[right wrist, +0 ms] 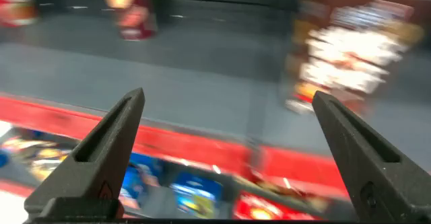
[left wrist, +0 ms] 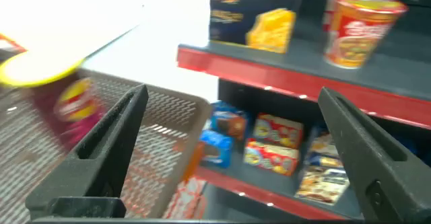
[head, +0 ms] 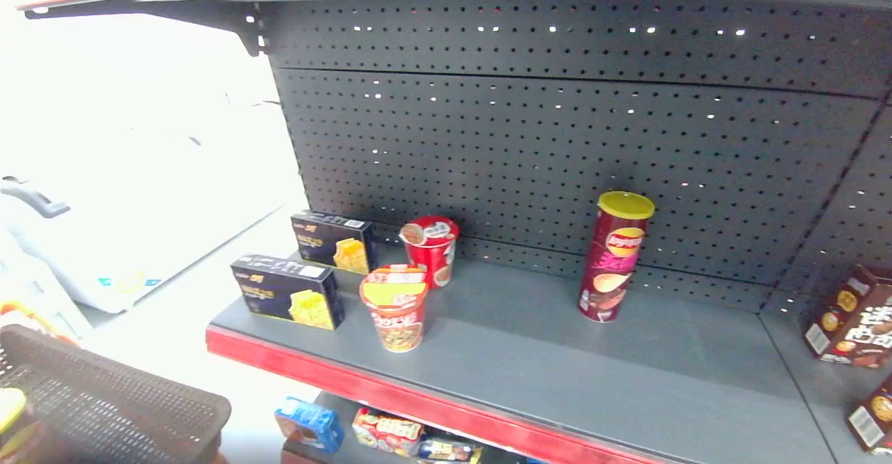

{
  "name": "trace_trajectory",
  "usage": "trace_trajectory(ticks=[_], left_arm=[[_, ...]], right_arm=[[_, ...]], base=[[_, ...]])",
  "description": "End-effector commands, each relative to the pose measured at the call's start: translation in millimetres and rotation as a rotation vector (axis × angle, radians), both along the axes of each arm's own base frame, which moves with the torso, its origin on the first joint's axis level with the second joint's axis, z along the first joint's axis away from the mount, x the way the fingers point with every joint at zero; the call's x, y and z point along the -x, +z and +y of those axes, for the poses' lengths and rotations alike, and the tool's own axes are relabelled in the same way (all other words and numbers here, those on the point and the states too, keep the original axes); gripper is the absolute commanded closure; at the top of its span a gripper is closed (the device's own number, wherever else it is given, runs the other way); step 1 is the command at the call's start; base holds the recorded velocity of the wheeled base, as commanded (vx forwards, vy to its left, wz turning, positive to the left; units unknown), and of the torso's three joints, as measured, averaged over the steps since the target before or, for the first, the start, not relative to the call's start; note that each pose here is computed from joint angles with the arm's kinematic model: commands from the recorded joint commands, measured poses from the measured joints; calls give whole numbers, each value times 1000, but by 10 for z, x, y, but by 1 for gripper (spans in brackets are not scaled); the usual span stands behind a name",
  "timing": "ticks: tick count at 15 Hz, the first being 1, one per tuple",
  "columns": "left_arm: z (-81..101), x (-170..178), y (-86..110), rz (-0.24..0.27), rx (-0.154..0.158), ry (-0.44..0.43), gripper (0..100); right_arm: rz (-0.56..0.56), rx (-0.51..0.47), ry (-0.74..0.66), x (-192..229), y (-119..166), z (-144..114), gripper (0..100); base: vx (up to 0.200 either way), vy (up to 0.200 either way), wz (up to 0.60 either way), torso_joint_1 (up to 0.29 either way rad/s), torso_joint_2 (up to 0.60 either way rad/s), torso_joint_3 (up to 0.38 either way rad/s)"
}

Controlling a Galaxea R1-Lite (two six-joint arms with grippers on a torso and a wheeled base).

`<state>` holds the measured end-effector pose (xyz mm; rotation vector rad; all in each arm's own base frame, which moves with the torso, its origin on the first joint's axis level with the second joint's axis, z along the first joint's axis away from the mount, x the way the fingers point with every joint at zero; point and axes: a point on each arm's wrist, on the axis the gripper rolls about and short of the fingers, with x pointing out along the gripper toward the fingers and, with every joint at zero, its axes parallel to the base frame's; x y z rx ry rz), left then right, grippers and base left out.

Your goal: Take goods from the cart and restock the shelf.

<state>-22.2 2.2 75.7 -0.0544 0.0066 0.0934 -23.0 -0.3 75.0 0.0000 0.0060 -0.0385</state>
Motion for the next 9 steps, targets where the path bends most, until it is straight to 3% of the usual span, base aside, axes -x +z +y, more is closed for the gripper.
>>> trace_trajectory(ticks=[1,9], left_arm=[[0,0,0,0,0,0,0],[0,0,0,0,-3,-3,0]], right_arm=[[2,0,0,-1,0,0,0],[2,0,0,-1,0,0,0]], base=[[0,0,600,7,2,2],[0,0,600,4,1,4]])
